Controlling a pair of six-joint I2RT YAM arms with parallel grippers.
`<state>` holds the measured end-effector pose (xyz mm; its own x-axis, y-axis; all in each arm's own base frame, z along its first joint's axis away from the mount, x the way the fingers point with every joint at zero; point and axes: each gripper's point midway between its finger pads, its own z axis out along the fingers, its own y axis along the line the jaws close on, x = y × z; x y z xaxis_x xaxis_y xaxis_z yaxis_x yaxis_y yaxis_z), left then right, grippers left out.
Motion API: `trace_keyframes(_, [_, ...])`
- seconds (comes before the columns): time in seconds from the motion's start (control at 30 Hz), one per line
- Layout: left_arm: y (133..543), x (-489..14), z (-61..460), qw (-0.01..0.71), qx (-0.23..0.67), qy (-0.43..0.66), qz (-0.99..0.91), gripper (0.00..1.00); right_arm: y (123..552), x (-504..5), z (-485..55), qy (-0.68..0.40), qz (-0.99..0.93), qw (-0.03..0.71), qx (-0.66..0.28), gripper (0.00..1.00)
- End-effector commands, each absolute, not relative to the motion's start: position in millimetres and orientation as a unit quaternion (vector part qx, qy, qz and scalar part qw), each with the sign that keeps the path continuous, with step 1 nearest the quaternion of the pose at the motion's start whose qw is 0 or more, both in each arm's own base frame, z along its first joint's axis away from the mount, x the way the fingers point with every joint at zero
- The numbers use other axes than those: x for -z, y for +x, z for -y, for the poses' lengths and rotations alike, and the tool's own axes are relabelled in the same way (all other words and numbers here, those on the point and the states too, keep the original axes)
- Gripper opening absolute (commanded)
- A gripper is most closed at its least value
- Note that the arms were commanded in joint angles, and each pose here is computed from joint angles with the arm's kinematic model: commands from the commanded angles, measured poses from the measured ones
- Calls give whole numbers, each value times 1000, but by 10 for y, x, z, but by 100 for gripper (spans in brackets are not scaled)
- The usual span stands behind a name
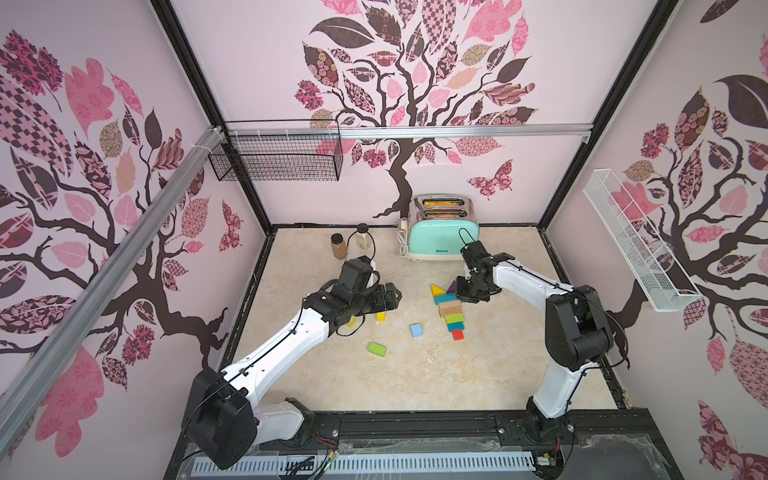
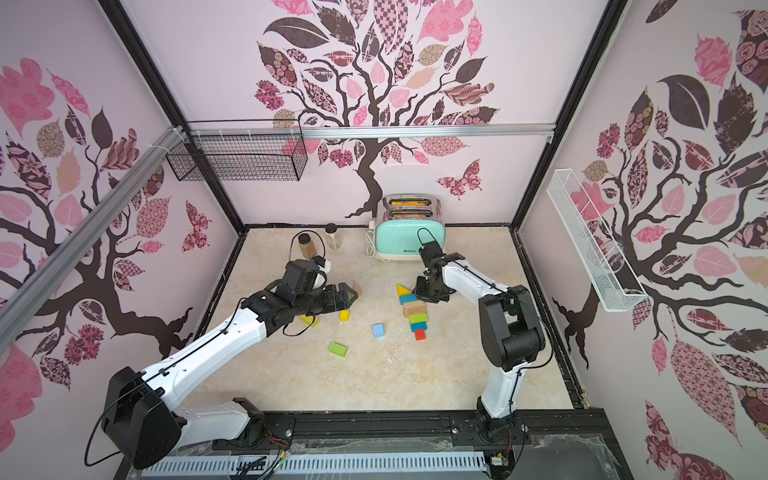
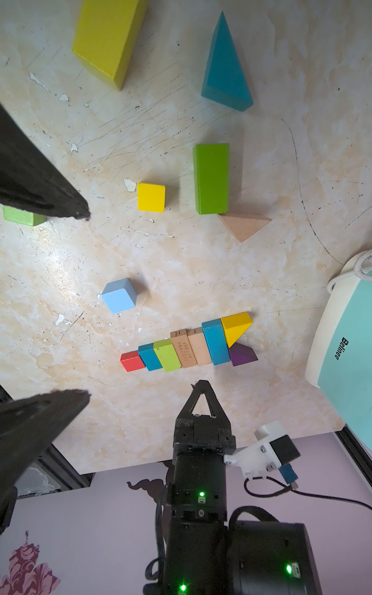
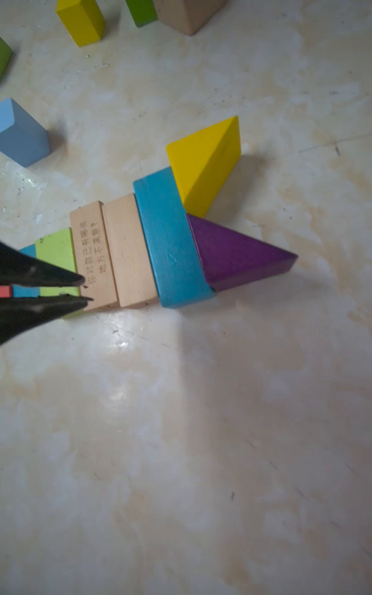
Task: Assemble a carrot with building blocks
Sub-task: Adjust the building block at the center of the board.
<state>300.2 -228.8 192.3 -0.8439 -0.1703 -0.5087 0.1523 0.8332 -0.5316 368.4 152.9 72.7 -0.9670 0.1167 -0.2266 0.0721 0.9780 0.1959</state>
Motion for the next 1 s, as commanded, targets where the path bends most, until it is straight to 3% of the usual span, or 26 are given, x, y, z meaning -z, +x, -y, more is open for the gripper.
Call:
trace_keyframes(0.0, [3063,-2051,2335,294,295,-2,-909,88,3656,-813,-1798,12,-984,132,-118,11])
trace_keyframes(0.4, [3001,-2095,2220,304,286,-13,-909,88,3574,-579,-2347,-45,-986,114,-116,9])
trace_keyframes(0.97, [3005,-2070,2209,302,286,-14,-909,88,3524,-313,-2228,-50,-992,108,-52,8])
